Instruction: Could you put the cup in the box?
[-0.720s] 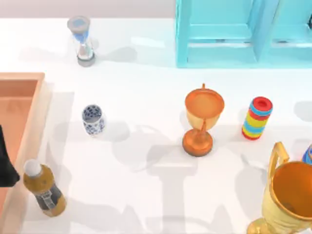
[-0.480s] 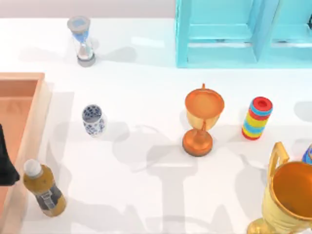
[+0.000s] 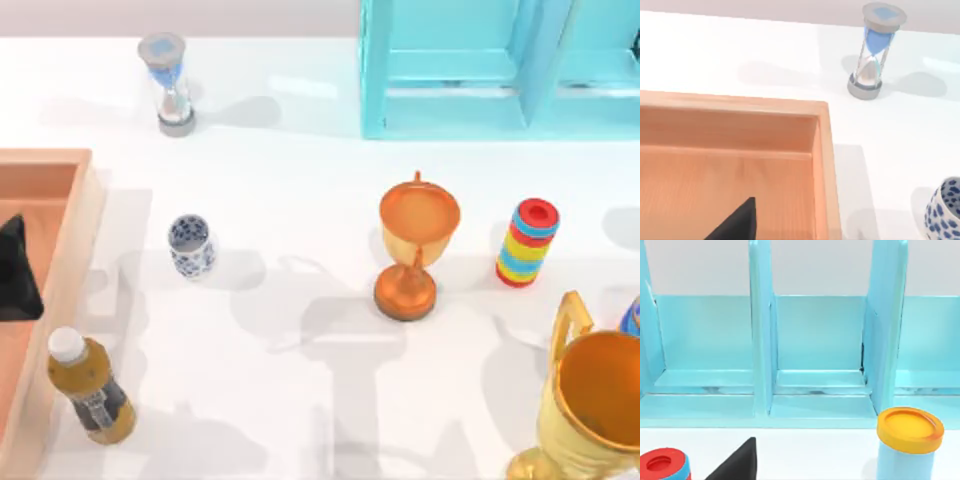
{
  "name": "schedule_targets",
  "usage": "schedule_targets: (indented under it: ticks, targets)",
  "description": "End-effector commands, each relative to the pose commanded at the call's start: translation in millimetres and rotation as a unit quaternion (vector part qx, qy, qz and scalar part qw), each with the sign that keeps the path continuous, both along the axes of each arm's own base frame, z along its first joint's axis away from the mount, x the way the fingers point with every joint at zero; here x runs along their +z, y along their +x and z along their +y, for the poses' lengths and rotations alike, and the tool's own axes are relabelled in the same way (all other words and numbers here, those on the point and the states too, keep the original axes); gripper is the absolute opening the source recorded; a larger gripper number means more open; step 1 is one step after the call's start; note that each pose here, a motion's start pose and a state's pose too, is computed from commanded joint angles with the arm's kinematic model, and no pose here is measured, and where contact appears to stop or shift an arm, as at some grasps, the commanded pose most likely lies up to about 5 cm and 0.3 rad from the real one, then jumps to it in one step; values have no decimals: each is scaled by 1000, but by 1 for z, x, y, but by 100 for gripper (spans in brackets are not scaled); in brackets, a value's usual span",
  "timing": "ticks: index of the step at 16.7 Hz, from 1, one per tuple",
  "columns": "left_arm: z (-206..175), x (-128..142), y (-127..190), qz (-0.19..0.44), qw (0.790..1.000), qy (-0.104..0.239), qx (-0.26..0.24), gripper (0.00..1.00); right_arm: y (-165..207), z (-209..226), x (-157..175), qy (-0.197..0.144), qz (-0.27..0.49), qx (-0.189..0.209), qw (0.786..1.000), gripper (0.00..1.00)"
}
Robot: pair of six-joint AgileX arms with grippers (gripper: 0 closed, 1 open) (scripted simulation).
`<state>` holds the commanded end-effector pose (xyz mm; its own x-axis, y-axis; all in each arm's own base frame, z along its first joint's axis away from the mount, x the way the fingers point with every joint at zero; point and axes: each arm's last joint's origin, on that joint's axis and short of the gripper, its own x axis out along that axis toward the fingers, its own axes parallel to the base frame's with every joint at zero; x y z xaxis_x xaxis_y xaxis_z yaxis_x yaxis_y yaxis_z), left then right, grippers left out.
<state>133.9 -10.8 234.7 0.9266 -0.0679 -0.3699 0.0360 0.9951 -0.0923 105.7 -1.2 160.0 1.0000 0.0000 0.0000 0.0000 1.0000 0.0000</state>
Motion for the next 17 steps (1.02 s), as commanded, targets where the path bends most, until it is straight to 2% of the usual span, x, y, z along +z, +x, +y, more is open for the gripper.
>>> schedule_targets:
  ticks: [4,8,12,17]
  targets:
    - [-14,43,45,133,991,-15,-14,100,0,0,0,0,0,0,1000,100]
    - [-41,68,109,268,963,-17,-23,100,0,0,0,0,0,0,1000,100]
    - [-78,63,174,393,919,0,-26,100,0,0,0,0,0,0,1000,100]
    - [-127,30,231,506,861,32,-22,100,0,0,0,0,0,0,1000,100]
